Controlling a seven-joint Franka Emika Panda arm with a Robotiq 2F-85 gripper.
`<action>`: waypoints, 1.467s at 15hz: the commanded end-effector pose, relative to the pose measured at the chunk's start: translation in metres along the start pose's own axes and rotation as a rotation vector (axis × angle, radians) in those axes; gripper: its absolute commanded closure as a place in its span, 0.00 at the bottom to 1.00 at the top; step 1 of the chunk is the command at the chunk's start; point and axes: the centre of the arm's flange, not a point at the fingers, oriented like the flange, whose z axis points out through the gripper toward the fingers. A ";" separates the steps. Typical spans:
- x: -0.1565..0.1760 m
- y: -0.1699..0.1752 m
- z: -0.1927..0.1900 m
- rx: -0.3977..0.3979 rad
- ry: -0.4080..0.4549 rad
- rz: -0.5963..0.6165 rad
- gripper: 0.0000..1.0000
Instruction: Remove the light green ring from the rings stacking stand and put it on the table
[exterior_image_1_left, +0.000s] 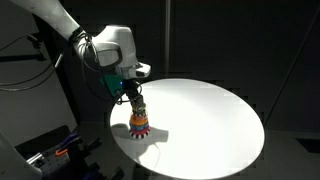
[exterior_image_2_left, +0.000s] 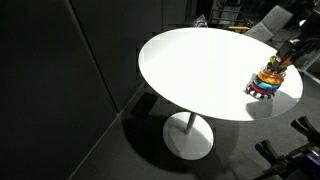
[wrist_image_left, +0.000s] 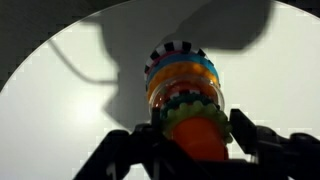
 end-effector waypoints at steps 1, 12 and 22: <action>0.002 0.002 -0.026 0.011 0.037 0.011 0.55; 0.021 0.033 -0.071 0.014 0.141 0.091 0.55; 0.038 0.098 -0.044 0.013 0.064 0.220 0.55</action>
